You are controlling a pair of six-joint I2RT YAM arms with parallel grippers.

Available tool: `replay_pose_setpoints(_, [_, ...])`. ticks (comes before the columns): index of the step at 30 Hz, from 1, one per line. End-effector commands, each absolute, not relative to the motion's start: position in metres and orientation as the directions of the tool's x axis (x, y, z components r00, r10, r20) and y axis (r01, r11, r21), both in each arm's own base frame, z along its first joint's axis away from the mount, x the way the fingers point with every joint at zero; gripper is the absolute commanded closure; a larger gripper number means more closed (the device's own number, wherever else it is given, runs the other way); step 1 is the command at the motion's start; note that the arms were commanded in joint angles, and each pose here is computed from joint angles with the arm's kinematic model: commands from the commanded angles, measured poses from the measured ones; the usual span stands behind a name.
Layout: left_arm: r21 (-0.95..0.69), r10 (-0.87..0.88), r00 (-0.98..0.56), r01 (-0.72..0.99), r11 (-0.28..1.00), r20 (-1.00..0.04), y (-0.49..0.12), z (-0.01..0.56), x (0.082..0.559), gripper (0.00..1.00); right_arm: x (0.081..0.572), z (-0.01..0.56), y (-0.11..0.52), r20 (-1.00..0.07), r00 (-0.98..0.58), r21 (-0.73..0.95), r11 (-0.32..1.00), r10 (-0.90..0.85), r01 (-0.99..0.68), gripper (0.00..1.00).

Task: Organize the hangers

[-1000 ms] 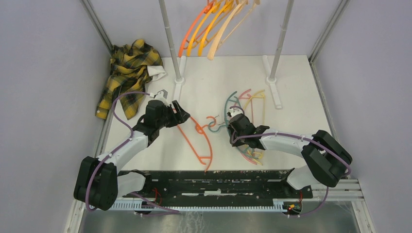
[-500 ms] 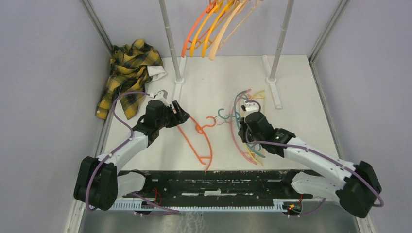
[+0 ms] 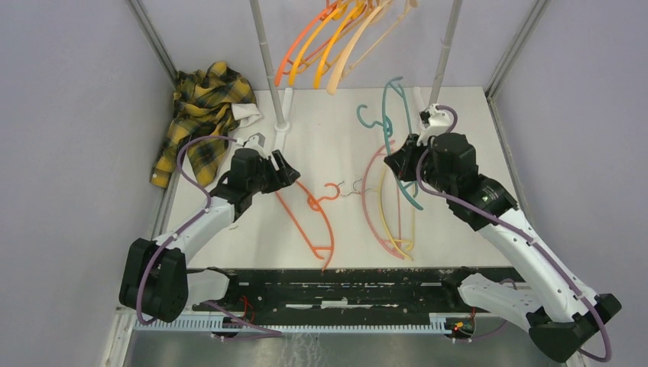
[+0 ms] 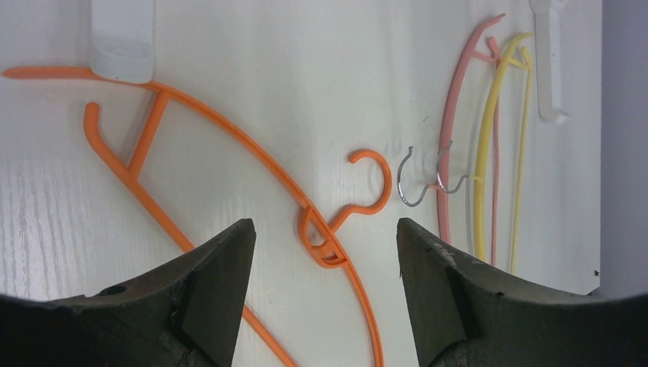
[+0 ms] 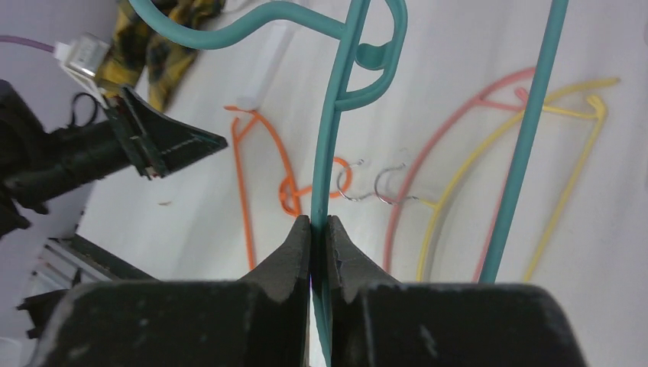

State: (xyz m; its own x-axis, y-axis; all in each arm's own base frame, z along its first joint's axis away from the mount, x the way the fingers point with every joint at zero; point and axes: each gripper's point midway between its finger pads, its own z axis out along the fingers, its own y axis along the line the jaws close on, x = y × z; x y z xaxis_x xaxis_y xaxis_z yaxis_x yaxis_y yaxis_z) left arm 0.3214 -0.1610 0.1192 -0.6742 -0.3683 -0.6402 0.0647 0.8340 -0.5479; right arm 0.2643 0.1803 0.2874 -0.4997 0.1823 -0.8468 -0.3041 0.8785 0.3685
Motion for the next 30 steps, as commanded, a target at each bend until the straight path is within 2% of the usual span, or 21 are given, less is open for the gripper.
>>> replay_pose_setpoints(1, [-0.502,-0.333,-0.618,0.117,0.857,-0.712,-0.16,0.147,0.34,0.25,0.277,0.361,0.197,-0.87,-0.402,0.448,0.8,0.286,-0.399,0.99])
replay_pose_setpoints(9, [-0.498,-0.326,-0.623,0.12,0.859,-0.711,-0.163,0.144,0.346,0.25,0.305,0.423,0.18,-0.891,-0.248,0.45,0.818,0.381,-0.358,0.99])
replay_pose_setpoints(15, [-0.505,-0.326,-0.634,0.118,0.855,-0.701,-0.165,0.137,0.348,0.25,0.348,0.462,0.159,-0.874,-0.124,0.483,0.814,0.47,-0.322,0.99])
replay_pose_setpoints(24, [-0.49,-0.318,-0.631,0.114,0.864,-0.708,-0.164,0.139,0.352,0.25,0.419,0.49,0.154,-0.696,-0.161,0.688,0.585,0.7,-0.43,0.99])
replay_pose_setpoints(30, [-0.482,-0.314,-0.638,0.103,0.87,-0.703,-0.163,0.132,0.354,0.25,0.434,0.511,0.159,-0.626,-0.194,0.714,0.456,0.755,-0.531,0.99])
